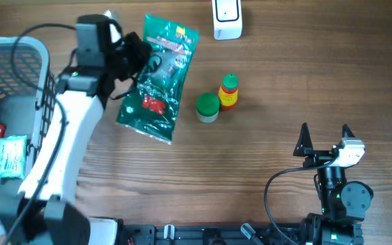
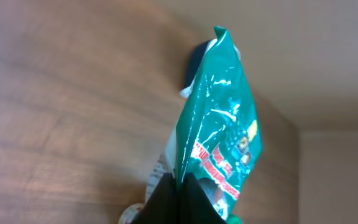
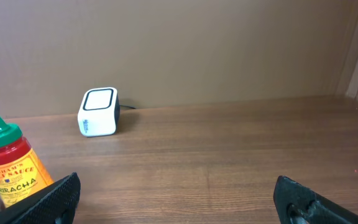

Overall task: Scan the item barcode
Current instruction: 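Lay green snack bag on table left of jar with left gripper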

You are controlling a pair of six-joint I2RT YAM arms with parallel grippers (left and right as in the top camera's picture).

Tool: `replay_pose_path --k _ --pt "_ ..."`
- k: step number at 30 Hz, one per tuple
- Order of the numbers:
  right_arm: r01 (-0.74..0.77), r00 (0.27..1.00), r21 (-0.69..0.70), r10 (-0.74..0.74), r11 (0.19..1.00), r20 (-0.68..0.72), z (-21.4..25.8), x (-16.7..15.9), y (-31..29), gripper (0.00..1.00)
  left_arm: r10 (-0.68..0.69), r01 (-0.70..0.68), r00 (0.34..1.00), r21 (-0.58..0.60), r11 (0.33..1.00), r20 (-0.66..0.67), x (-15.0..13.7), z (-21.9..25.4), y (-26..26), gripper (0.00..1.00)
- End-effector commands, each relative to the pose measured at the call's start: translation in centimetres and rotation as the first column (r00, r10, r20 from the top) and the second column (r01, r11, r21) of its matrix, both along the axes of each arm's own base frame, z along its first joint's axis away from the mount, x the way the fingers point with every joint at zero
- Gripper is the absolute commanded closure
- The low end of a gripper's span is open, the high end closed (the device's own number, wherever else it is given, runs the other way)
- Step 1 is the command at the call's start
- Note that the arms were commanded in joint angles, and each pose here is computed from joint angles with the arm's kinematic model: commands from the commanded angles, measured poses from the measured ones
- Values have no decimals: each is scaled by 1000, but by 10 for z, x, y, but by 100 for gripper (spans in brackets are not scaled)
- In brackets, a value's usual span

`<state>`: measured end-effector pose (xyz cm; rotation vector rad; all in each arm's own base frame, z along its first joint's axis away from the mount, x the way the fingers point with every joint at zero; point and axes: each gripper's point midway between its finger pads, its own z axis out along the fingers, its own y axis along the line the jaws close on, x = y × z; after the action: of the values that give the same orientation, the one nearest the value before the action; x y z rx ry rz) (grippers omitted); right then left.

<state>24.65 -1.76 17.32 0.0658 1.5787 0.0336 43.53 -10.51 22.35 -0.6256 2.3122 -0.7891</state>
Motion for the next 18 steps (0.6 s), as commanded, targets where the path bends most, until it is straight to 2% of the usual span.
replay_pose_path --k 1,2,8,12,14,15,16,17,18 --pt "16 1000 -11 -16 1000 7 2 0 -3 0 254 -241 950 93 966 -179 2 -58 15 96" --pt "16 1000 -11 -16 1000 8 2 0 -3 0 297 -272 929 135 953 -221 -1 -77 14 96" --pt "16 1000 -11 -16 1000 8 2 0 -3 0 225 -146 916 248 958 -333 -14 -144 -32 96" --pt "16 1000 -10 -16 1000 8 2 0 -3 0 179 -89 922 261 961 -344 -23 -151 -53 94" --pt "16 1000 -11 -16 1000 8 2 0 -3 0 172 -81 922 261 962 -347 -24 -151 -54 82" --pt "16 1000 -11 -16 1000 7 2 0 -3 0 172 -81 921 262 962 -349 -25 -151 -54 59" --pt "16 1000 -11 -16 1000 8 2 0 -3 0 172 -80 921 262 962 -349 -25 -151 -54 27" --pt "16 1000 -11 -16 1000 8 2 0 -3 0 172 -80 921 262 962 -349 -25 -151 -54 18" --pt "16 1000 -11 -16 1000 8 2 0 -3 0 168 -78 925 261 962 -341 -24 -148 -54 16"
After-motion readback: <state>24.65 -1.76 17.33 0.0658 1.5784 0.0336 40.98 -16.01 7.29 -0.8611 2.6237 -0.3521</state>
